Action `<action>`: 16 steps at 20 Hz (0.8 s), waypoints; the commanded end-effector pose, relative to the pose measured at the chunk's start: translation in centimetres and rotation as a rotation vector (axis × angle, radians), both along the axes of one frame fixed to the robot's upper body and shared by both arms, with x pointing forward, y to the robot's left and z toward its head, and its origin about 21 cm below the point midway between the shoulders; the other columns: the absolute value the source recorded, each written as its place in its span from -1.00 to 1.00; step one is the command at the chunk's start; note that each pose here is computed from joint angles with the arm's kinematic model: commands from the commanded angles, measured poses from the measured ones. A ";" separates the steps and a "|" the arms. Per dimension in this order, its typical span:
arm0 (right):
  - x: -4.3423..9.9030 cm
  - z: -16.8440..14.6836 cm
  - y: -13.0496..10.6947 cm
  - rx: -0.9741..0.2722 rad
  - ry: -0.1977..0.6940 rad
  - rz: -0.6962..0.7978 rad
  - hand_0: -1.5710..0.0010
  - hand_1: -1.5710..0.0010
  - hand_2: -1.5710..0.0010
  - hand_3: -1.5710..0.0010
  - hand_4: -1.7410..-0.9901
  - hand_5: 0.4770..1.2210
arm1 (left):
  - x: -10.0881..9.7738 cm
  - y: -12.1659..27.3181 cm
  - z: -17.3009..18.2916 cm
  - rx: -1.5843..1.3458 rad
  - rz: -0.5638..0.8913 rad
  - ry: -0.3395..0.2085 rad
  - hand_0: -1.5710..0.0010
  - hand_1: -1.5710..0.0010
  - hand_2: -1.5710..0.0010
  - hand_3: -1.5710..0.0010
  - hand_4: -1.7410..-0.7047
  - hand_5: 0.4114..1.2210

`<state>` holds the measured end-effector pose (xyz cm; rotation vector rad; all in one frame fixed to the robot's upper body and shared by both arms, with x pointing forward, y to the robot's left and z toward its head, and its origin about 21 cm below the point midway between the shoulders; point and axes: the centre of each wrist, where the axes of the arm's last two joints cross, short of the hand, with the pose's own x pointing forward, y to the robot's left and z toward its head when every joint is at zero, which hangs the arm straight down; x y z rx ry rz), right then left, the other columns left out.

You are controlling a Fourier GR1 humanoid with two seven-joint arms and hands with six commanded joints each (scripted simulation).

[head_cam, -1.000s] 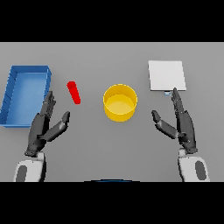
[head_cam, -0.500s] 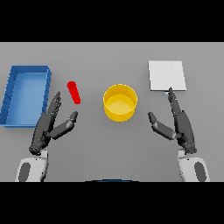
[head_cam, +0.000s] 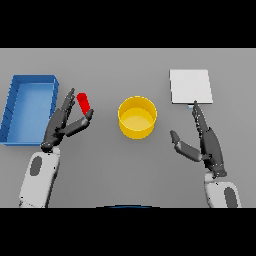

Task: Pick up the red beaker and tilt it to pour out 1 green nut into yellow bowl. Pick up the yellow bowl and place it on the metallic measuring scale.

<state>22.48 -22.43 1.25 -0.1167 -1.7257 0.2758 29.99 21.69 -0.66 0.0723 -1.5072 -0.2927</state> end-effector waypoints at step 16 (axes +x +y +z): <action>0.0 0.3 -0.5 0.006 0.029 -0.026 1.00 1.00 1.00 1.00 0.32 -0.55 | 5.6 -2.7 -1.6 -0.040 0.004 -0.037 1.00 1.00 1.00 1.00 -0.12 -0.27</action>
